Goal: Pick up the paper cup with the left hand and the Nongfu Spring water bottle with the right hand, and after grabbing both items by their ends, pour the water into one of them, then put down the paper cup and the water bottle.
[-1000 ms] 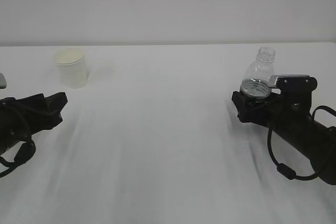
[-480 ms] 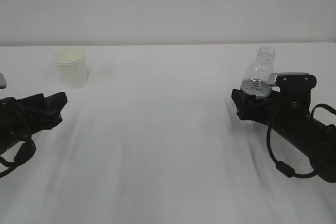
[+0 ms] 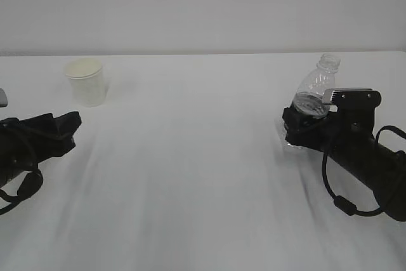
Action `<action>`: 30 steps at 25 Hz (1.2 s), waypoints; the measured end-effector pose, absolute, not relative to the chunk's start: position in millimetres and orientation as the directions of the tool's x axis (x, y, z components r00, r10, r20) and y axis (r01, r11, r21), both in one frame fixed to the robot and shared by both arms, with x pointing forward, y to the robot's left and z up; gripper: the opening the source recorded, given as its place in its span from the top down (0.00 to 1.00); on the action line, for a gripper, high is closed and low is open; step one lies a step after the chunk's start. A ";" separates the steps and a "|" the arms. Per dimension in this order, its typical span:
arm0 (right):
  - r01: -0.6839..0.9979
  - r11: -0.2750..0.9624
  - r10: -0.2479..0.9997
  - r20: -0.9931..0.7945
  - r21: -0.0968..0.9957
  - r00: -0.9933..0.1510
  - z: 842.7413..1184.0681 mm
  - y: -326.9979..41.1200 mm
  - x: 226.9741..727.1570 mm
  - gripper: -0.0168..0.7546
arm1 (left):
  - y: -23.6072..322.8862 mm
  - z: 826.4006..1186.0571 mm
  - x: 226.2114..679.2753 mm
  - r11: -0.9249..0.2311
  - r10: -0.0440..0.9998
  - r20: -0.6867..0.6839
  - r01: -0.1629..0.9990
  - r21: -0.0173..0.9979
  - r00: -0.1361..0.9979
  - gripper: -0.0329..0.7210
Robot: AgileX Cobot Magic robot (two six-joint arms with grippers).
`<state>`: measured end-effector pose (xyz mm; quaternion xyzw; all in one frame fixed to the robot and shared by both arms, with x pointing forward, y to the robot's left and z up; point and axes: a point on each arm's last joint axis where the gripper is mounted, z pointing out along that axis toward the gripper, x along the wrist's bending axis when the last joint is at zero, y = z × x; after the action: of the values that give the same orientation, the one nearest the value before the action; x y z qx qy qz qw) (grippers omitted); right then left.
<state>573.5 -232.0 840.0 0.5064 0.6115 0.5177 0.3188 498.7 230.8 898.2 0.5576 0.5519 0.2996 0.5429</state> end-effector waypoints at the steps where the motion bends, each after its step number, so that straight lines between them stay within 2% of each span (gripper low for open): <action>1: 0.289 -0.049 0.949 0.134 0.956 -0.284 840.0 -232.0 573.5 0.38 | 230.8 898.2 498.7 0.199 0.941 -0.265 0.290 0.936 0.211 0.43; 16: 0.286 -0.036 0.950 0.122 0.958 -0.289 840.0 -231.9 573.5 0.42 | 230.8 898.2 498.7 0.199 0.941 -0.265 0.290 0.936 0.211 0.43; 25: 0.258 0.121 0.943 -0.031 0.958 -0.331 848.7 -233.9 561.5 0.42 | 229.8 898.2 498.4 0.193 0.939 -0.263 0.292 0.937 0.223 0.43; 30: 0.222 0.170 0.934 -0.086 0.960 -0.346 858.6 -234.2 557.4 0.42 | 227.7 898.4 497.8 0.181 0.934 -0.258 0.294 0.938 0.248 0.43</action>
<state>557.4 -234.2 858.6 0.4330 0.6674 0.4770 0.3735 497.8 227.7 898.4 0.5693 0.5392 0.2920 0.5476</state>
